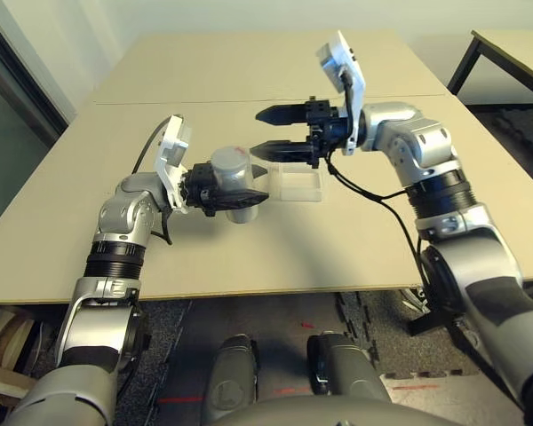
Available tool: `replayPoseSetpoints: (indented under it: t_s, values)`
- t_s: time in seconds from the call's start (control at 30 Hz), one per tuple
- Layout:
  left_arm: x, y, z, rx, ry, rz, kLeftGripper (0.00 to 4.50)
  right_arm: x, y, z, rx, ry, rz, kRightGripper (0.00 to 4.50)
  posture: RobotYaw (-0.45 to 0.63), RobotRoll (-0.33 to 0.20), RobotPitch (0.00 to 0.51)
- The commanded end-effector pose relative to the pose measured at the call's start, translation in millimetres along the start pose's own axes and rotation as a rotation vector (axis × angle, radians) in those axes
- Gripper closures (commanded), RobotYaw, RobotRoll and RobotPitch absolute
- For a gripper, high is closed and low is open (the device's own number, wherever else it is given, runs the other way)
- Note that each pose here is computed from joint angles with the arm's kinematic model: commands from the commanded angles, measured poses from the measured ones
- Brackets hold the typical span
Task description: Pour the medicine from the bottle into the box.
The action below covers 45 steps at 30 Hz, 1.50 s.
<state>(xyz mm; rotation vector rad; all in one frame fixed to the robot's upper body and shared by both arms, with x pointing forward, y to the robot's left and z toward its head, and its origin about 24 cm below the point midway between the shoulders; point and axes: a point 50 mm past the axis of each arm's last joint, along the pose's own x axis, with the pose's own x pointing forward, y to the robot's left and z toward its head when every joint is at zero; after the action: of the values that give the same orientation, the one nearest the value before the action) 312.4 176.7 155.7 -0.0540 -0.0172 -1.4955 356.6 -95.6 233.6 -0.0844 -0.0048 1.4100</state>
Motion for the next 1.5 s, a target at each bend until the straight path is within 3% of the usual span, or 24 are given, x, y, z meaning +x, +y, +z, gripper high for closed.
replayPoseSetpoints:
  t_s: [0.03,0.2,0.77,1.17,1.5]
  values:
    - [-0.8,2.6,4.6,0.014,0.008,-0.009,1.83,-11.8,-5.6,-0.8,0.0,-0.006,-0.049,0.0,-0.07,0.0,0.039]
    - [-1.3,3.7,5.0,0.015,0.012,-0.009,1.83,-7.8,-1.2,4.2,-0.01,-0.02,-0.027,0.0,-0.07,0.0,0.038]
    - [-3.5,6.9,3.2,0.019,0.019,0.014,1.83,50.0,37.6,4.9,-0.036,-0.006,0.187,0.0,-0.07,0.0,0.041]
    - [-1.7,8.5,1.4,0.02,0.017,0.015,1.83,74.6,49.7,5.9,-0.067,0.006,0.25,0.0,-0.06,0.0,0.041]
    - [-0.2,6.4,1.2,0.021,0.015,0.009,1.83,90.4,44.0,2.6,-0.105,0.045,0.216,0.0,-0.04,0.0,0.042]
